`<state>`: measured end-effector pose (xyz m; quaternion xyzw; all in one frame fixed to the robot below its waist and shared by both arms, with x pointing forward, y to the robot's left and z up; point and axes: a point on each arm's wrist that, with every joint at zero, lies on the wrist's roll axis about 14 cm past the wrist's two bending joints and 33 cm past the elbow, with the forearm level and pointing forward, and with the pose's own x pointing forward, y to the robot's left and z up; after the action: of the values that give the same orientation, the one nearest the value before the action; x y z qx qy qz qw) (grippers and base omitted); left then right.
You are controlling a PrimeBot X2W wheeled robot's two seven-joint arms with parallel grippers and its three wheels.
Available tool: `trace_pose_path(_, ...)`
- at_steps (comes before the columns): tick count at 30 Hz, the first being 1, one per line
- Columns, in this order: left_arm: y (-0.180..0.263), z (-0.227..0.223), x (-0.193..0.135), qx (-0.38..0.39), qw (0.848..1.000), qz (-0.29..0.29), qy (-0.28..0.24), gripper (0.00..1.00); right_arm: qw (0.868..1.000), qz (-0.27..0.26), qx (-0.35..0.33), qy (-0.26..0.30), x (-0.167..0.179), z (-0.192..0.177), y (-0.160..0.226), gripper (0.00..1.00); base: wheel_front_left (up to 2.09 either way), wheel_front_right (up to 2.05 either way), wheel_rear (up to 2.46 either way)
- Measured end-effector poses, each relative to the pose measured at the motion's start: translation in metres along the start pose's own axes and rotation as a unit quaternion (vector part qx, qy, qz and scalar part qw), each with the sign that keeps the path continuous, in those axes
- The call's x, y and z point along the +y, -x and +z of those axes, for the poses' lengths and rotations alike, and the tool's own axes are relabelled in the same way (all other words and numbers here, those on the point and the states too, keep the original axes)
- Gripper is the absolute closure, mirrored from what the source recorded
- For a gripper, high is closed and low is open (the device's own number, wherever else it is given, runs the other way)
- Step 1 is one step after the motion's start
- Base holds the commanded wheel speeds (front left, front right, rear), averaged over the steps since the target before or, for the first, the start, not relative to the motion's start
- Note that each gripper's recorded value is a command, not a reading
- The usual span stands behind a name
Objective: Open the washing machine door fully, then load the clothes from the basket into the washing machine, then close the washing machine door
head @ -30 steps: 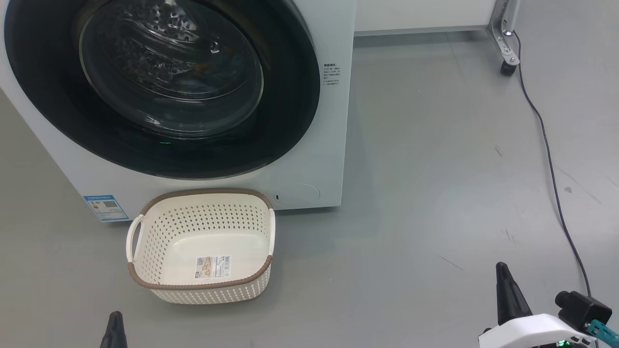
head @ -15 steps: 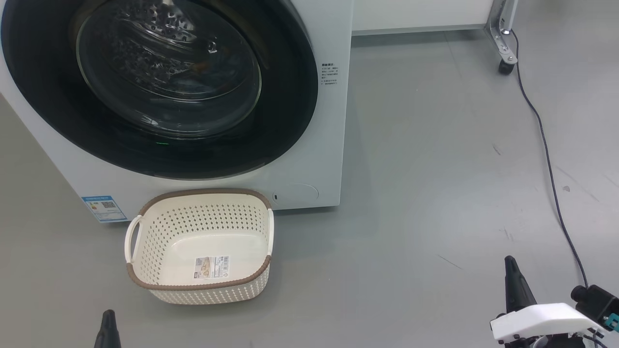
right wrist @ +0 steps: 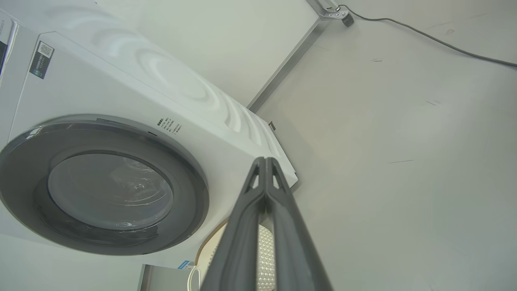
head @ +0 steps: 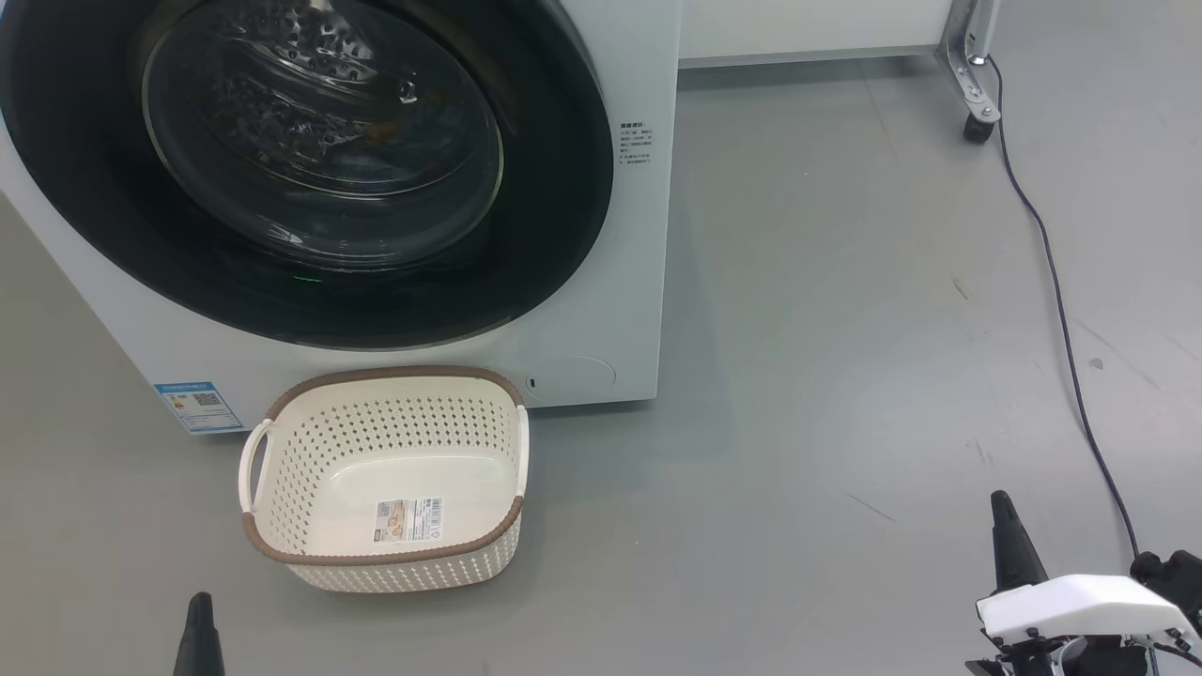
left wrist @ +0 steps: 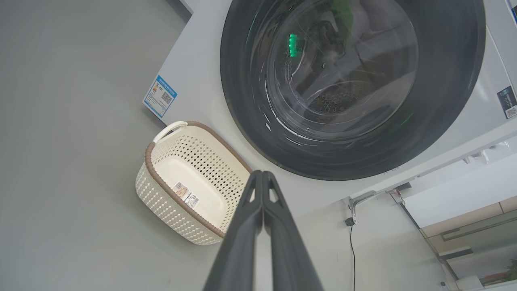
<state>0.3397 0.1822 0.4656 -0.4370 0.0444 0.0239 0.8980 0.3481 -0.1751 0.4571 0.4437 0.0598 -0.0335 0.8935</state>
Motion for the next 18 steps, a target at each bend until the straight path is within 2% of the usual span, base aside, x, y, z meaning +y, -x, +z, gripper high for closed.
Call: trace_pose_path(18, -0.011, 0.003, -0.001, 0.007, 0.993, 0.005, 0.118, 1.0, 0.993, -0.007, -0.005, -0.115, -0.003, 0.012, -0.008, 1.0, 0.0, 0.0, 0.0)
